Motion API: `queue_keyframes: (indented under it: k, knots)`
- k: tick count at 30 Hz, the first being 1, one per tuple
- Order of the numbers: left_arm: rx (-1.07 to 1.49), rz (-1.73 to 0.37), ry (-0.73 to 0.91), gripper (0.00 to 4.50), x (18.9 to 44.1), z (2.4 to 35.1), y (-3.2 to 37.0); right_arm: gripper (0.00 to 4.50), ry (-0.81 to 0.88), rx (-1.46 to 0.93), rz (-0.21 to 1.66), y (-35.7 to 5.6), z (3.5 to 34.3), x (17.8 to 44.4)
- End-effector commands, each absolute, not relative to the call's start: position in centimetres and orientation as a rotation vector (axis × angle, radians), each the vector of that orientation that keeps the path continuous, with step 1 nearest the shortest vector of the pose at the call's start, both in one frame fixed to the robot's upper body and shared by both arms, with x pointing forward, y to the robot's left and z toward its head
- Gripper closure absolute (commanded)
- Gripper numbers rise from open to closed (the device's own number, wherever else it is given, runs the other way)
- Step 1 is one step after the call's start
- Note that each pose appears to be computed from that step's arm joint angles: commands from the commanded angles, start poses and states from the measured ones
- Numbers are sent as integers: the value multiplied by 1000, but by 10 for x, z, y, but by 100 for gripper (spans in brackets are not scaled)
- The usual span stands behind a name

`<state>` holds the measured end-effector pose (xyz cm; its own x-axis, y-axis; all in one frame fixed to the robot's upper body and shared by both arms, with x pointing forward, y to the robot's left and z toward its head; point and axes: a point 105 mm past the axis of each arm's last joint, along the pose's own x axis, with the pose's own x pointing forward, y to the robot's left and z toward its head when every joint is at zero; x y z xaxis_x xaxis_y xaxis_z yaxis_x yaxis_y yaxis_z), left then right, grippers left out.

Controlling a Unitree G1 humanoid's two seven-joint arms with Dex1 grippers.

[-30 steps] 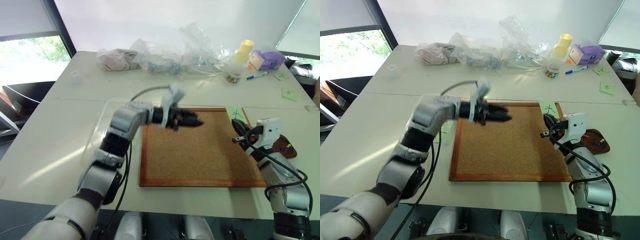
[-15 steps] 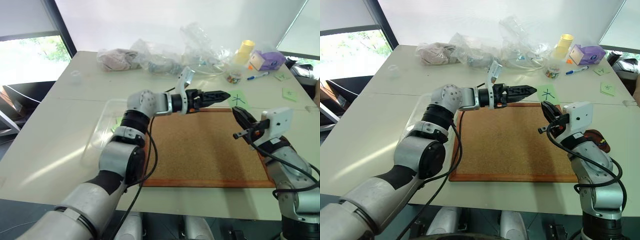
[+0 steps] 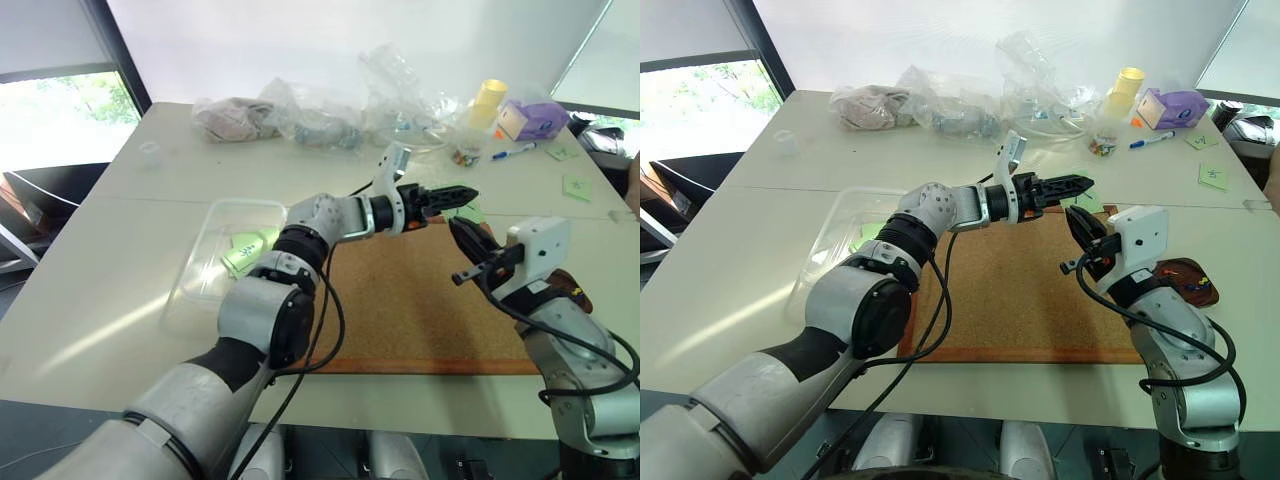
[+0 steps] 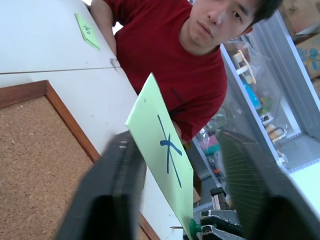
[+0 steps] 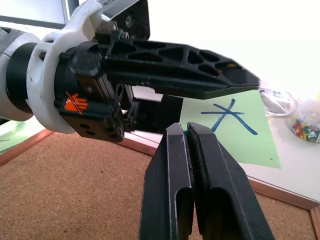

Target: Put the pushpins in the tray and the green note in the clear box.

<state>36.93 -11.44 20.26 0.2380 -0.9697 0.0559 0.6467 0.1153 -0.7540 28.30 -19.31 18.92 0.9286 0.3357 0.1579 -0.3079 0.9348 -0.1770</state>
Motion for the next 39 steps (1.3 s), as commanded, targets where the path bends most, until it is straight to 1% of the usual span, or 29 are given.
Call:
queue_keyframes:
  k: [1, 2, 3, 9, 14, 16, 20, 23, 24, 25, 27, 29, 31, 34, 39]
  knots:
    - [-728, -1286, 473, 372, 371, 218, -116, 450, -252, -161, 332, -190, 205, 276]
    - [-726, -1284, 473, 419, 371, 218, -116, 450, -252, -161, 332, -190, 205, 276]
    - [-723, -1282, 473, 443, 372, 217, -115, 450, -252, -160, 332, -190, 205, 275]
    - [-704, -1274, 473, 443, 372, 213, -115, 450, -255, -157, 339, -188, 205, 275]
    - [-570, -1221, 424, 443, 380, 200, -112, 450, -272, -147, 317, -191, 209, 274]
    - [-531, -1187, 420, 443, 383, 192, -109, 450, -305, -109, 281, -197, 216, 272]
    - [-530, -1157, 437, 443, 386, 183, -104, 450, -364, -14, 195, -211, 229, 265]
    - [-536, -1175, 445, 443, 385, 182, -102, 450, -384, 66, 106, -229, 231, 261]
    - [-535, -1189, 445, 443, 384, 183, -101, 450, -377, 86, 56, -241, 229, 260]
    - [-527, -1216, 437, 443, 382, 186, -99, 450, -339, 87, -25, -259, 220, 260]
    - [-457, -1316, 400, 443, 372, 189, -95, 450, -194, 46, -178, -296, 192, 262]
    - [-376, -1397, 381, 443, 358, 186, -92, 450, -83, 12, -268, -322, 170, 262]
    - [-316, -1467, 376, 443, 343, 181, -88, 450, 2, -6, -306, -339, 149, 262]
    - [-258, -1546, 373, 443, 321, 173, -81, 450, 63, -6, -340, -360, 129, 263]
    - [-234, -1560, 401, 443, 309, 163, -77, 450, 100, 14, -322, -366, 115, 266]
